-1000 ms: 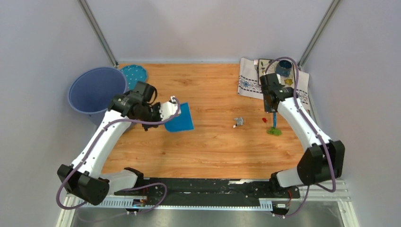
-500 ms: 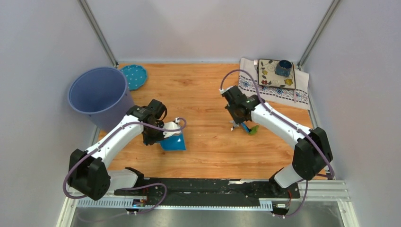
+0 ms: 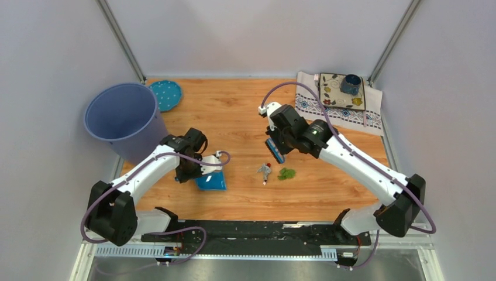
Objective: Sweep away the paper scraps from the table
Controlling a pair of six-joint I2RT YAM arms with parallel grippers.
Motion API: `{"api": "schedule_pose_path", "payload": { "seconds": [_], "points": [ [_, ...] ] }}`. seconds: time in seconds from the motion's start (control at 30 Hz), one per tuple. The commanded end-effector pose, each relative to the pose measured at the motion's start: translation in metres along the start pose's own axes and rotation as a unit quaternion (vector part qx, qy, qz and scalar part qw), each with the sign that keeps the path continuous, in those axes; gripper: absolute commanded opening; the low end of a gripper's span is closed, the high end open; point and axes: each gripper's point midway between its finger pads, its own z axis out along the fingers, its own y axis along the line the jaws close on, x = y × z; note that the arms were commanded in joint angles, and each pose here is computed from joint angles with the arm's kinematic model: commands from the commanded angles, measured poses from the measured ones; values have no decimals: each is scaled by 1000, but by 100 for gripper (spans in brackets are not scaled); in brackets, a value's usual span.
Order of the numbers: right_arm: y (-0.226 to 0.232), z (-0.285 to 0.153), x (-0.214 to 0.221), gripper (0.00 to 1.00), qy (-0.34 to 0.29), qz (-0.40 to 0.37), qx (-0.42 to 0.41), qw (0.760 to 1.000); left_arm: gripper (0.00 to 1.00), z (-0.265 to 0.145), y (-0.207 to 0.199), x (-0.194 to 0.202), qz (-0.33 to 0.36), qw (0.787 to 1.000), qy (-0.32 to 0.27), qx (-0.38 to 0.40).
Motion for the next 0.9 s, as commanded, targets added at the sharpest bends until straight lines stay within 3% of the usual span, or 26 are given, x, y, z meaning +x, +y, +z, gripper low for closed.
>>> {"api": "schedule_pose_path", "payload": {
  "seconds": [0.0, 0.1, 0.13, 0.2, 0.53, 0.7, 0.8, 0.87],
  "points": [
    [-2, -41, -33, 0, -78, 64, -5, 995, 0, 3, 1, -5, -2, 1000, -6, 5],
    [30, -33, -33, 0, -94, 101, -87, 987, 0, 5, 0, -5, -5, 1000, -3, 9],
    [54, -32, -32, 0, -90, 103, -152, 979, 0, 6, 1, -5, -5, 1000, -2, 9],
    [69, -21, -35, 0, -95, 127, -187, 970, 0, 7, 2, -6, -4, 1000, -2, 10],
    [32, 36, -1, 0, 11, 188, -105, 977, 0, 11, -8, -6, -12, 999, -6, 29],
    [63, -15, -48, 0, -59, 176, -229, 956, 0, 15, -14, -11, -23, 999, -15, 47],
    [37, -37, -63, 0, -108, 177, -176, 962, 0, 15, -12, -19, -29, 998, -21, 52],
    [-2, -33, -51, 0, -102, 182, -75, 975, 0, 15, -12, -27, -27, 998, -23, 55]
  ]
}}
